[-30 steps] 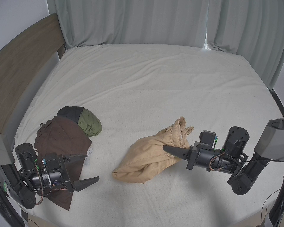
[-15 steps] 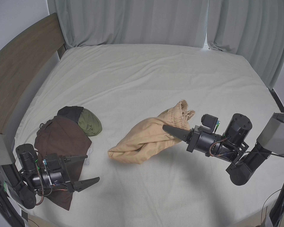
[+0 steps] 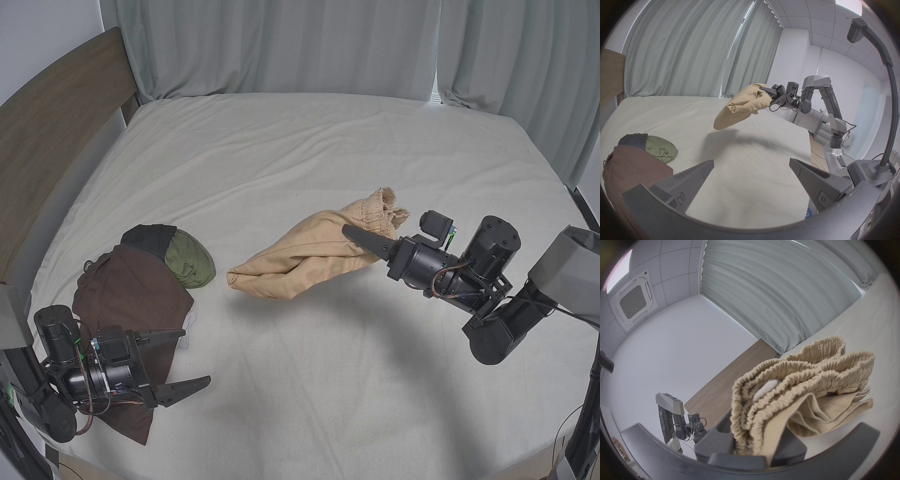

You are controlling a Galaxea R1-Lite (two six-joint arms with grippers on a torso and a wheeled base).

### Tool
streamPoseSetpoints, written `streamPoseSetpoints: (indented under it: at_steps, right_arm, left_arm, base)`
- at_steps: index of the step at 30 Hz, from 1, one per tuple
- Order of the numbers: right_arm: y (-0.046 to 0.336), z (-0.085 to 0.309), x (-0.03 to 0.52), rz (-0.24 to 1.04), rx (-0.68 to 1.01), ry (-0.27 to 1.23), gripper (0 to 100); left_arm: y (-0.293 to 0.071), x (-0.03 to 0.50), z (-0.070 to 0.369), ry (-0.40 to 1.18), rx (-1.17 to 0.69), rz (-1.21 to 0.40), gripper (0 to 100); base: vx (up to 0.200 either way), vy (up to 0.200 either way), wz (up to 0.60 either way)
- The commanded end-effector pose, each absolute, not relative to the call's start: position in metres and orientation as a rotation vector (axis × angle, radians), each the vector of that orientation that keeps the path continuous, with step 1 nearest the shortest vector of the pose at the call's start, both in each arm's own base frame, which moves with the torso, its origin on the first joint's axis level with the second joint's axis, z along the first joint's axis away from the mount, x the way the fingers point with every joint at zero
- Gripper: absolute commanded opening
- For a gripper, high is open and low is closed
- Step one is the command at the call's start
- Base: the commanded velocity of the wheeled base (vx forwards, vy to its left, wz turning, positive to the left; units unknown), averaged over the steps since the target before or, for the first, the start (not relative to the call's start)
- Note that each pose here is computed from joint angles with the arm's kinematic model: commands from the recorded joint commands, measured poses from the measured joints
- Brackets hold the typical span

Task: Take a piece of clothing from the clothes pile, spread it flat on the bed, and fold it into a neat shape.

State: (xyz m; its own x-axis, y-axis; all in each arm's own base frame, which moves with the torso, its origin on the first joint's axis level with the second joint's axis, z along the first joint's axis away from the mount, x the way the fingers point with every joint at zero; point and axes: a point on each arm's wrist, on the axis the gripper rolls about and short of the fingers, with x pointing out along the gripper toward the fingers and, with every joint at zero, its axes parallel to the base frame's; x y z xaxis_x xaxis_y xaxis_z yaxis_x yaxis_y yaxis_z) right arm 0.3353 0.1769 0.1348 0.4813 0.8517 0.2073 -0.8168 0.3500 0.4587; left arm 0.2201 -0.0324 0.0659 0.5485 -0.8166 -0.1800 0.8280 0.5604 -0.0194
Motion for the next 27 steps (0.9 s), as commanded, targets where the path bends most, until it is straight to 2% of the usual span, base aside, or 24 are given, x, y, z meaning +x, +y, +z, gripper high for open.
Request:
streamPoseSetpoints:
  at_steps: [1, 18, 27]
  right_arm:
    - [0.178, 0.128, 0.353, 1.064, 0.554, 0.076, 0]
    - [0.177, 0.127, 0.420, 1.007, 0.551, 0.037, 0]
    - [0.181, 0.108, 0.440, 0.997, 0.553, 0.047, 0]
  left_arm:
    - [-0.032, 0.219, 0.065, 0.181, 0.068, -0.975, 100]
    - [-0.032, 0.220, 0.060, 0.203, 0.058, -0.976, 100]
    - [-0.034, 0.219, 0.060, 0.206, 0.058, -0.984, 100]
  base:
    - [0.000, 0.000, 0.00]
    - [0.000, 0.000, 0.00]
    - [0.000, 0.000, 0.00]
